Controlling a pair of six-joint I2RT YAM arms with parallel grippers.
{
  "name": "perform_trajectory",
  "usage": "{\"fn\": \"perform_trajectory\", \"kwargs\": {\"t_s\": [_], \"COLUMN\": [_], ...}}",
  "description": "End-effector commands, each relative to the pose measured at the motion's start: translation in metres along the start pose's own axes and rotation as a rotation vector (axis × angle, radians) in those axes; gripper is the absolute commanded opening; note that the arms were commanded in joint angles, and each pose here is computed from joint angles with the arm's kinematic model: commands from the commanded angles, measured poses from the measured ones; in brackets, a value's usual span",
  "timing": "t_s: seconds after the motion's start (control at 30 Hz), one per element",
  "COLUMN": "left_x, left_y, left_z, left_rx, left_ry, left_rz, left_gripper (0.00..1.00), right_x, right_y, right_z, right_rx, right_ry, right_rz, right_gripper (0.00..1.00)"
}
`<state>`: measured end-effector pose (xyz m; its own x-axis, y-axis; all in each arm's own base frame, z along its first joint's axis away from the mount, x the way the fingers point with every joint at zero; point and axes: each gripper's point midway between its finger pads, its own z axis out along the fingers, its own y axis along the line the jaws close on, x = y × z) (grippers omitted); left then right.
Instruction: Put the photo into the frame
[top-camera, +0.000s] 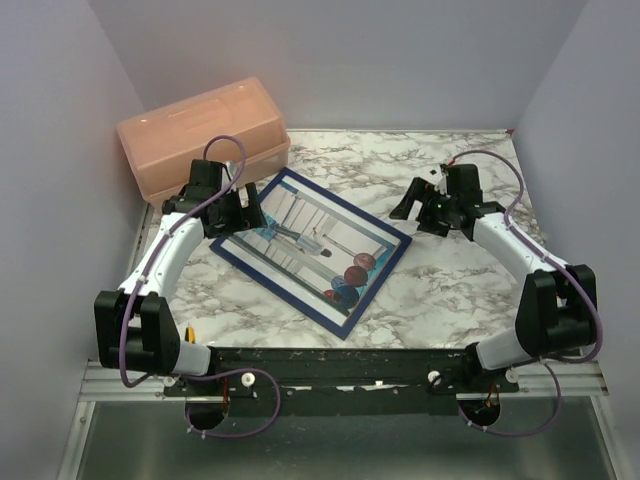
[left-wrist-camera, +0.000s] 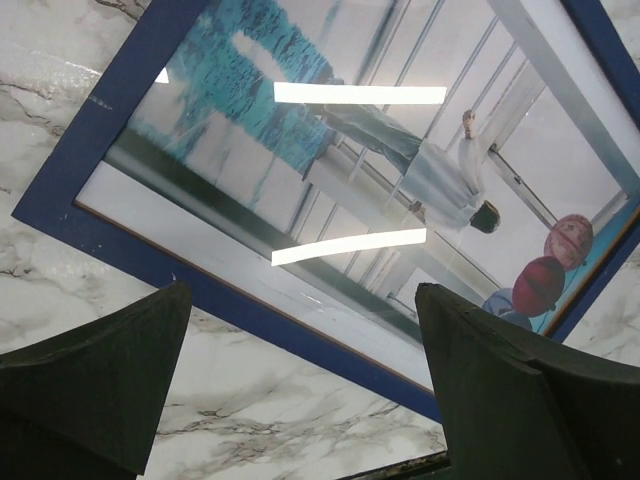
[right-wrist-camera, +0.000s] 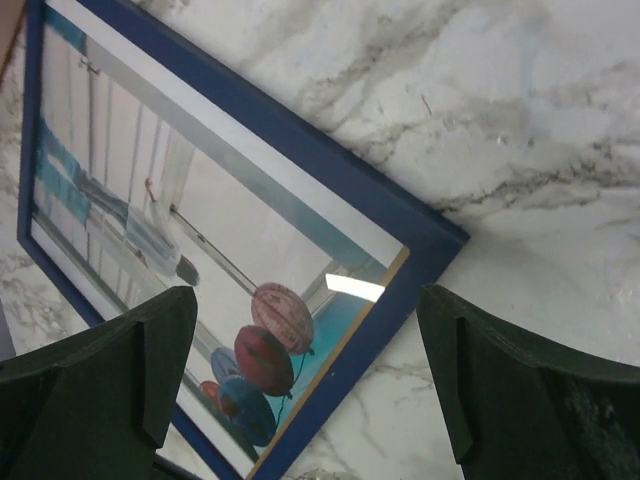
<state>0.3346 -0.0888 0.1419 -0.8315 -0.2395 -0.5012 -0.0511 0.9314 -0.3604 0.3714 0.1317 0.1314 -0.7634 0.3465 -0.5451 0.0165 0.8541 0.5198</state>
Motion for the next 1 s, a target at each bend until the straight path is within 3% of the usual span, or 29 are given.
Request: {"fn": "perform_trajectory", "kwargs": {"t_s": [0.0, 0.3, 0.57, 0.7, 0.83, 0.97], "left_x": [0.001, 0.013, 0.016, 0.013, 0.012, 0.011], "left_y": [-0.01, -0.014, -0.014, -0.015, -0.014, -0.01], "left_z": [-0.014, -0.018, -0.025, -0.031, -0.033, -0.032], "left_rx": [0.06, 0.097, 0.094, 0.094, 0.089, 0.071], "left_ry": [-0.021, -0.002, -0.009, -0.024, -0.03, -0.029], "left_rz": [0.004, -0.004, 0.017, 0.03, 0.042, 0.05], "left_gripper": [0.99, 0.98, 0.99, 0.99, 0.99, 0.98], "right_x": [0.066, 0.119, 0.126, 0.125, 0.122, 0.116], "right_y": [-0.027, -0.038, -0.043, -0.048, -0.055, -0.062], "right_z": [0.0, 0.006, 0.028, 0.037, 0.039, 0.038], "right_rx": [0.127, 0.285, 0.452, 0.491, 0.515, 0.529], "right_ry": [0.238, 0.336, 0.34, 0.347, 0.367, 0.365], "right_rz": [0.155, 0.083, -0.081, -0.143, -0.214, -0.303], "right_gripper": [1.0, 0.96, 0.78, 0.62, 0.53, 0.5]}}
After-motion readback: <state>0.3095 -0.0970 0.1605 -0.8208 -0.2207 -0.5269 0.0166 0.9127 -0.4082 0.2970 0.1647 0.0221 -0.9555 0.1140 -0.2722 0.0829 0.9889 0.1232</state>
